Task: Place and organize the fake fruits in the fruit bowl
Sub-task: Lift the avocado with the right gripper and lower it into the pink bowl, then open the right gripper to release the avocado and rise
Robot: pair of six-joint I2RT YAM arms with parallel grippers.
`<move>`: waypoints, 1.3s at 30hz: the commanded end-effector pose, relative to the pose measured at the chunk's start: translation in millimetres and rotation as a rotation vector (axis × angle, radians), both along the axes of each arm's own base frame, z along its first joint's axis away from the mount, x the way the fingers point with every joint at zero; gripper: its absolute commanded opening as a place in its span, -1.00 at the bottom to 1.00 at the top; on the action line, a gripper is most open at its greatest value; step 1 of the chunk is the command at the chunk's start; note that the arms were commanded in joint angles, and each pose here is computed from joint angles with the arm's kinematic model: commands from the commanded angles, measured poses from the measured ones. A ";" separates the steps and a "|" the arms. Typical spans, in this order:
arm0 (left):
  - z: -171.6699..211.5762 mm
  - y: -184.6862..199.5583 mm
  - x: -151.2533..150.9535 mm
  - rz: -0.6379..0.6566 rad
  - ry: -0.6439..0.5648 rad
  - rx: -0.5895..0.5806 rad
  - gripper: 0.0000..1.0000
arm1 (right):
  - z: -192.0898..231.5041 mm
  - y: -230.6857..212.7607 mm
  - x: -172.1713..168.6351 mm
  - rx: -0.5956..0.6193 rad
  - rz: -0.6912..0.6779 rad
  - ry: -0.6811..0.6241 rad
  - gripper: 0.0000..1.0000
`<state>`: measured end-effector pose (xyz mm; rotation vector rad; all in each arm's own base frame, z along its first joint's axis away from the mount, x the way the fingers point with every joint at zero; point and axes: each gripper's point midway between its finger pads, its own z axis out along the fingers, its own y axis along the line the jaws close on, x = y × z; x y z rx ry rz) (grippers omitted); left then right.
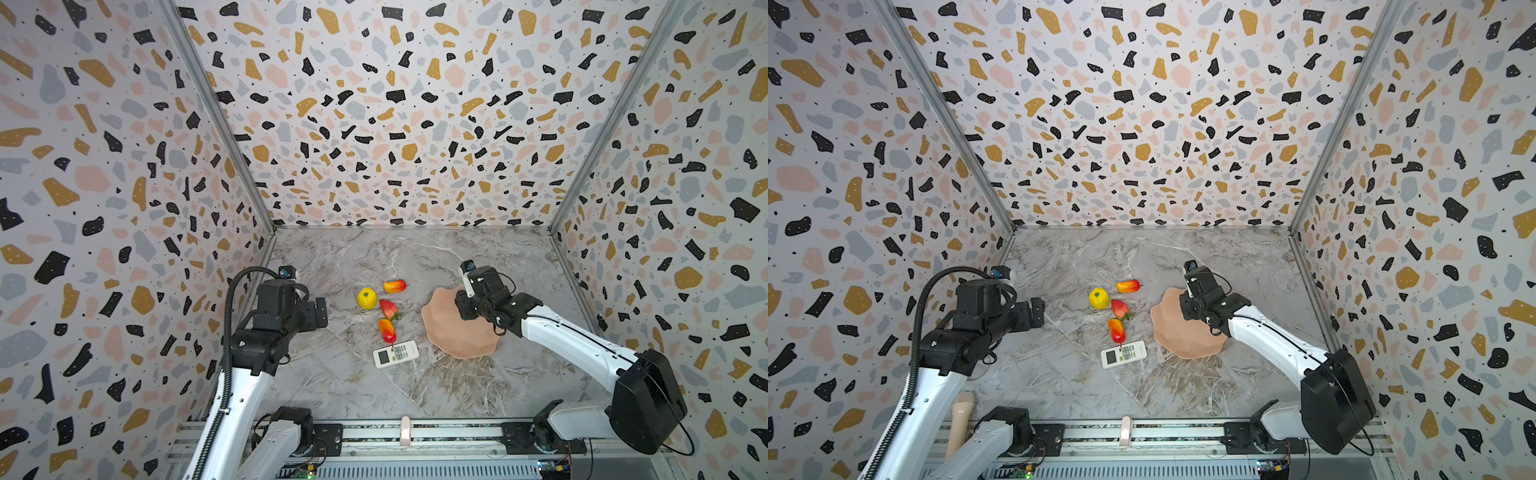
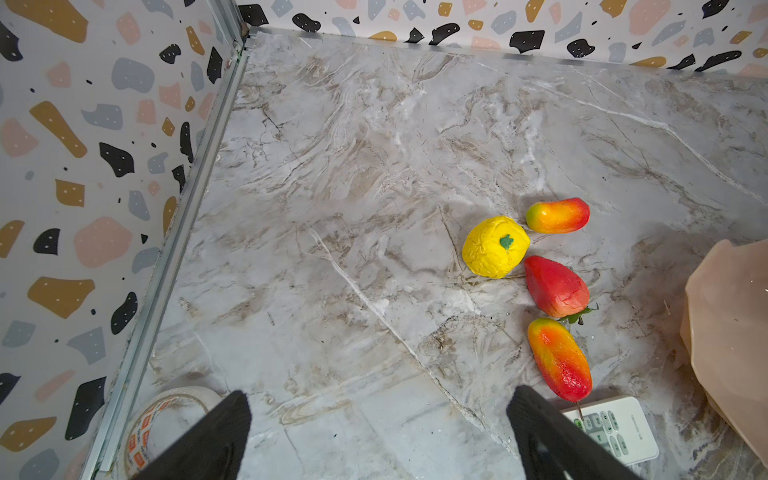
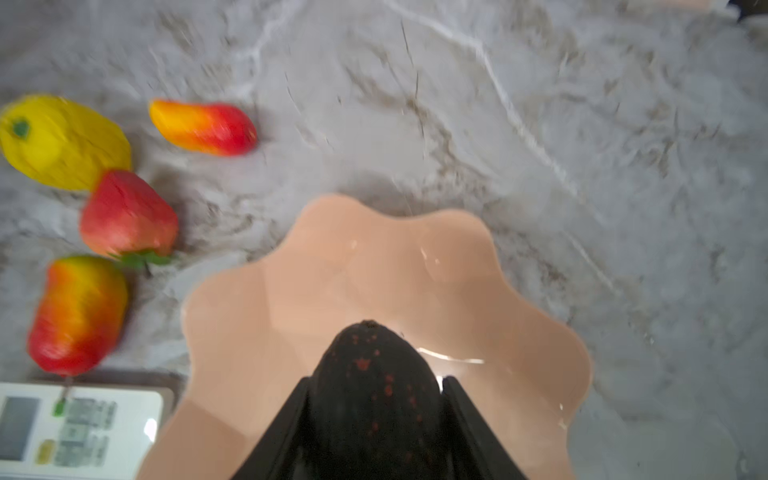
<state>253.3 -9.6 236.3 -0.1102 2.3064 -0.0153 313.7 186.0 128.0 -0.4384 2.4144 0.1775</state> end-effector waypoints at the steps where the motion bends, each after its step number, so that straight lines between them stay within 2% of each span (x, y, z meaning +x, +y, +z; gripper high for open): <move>1: -3.8 -4.4 1.8 -0.029 0.008 0.002 0.99 | -3.6 6.3 -1.0 0.050 0.024 -0.017 -0.83; 6: -3.0 -3.7 1.8 -0.025 0.004 0.003 0.99 | -44.8 12.4 -2.2 0.037 0.040 0.063 -0.85; 10: -2.0 -1.9 1.1 -0.017 0.002 0.008 0.99 | -58.0 16.9 -1.3 0.052 0.042 0.081 -0.84; 14: -0.3 -2.1 0.6 -0.018 -0.006 0.006 0.99 | -65.4 16.7 0.2 0.045 0.035 0.087 -0.67; 18: 0.0 -1.9 0.4 -0.017 -0.007 0.006 0.99 | -72.3 14.6 -1.5 0.032 0.030 0.101 -0.58; 24: 0.3 -1.9 0.3 -0.017 -0.008 0.006 0.99 | -66.9 11.8 -3.3 0.025 0.030 0.094 -0.11; 31: 0.6 -2.3 0.1 -0.019 -0.010 0.005 0.99 | -31.3 12.7 1.0 -0.001 0.048 0.037 0.64; 35: 0.6 -2.9 0.4 -0.021 -0.010 0.003 0.99 | 1.8 22.3 3.5 -0.009 0.072 -0.017 0.83; 37: 0.3 -3.0 0.5 -0.022 -0.009 0.003 0.99 | 21.0 40.3 -0.5 -0.004 0.119 -0.049 0.94; 39: -0.1 -3.2 0.6 -0.022 -0.008 0.002 0.99 | 37.6 67.6 -7.2 0.032 0.177 -0.072 0.97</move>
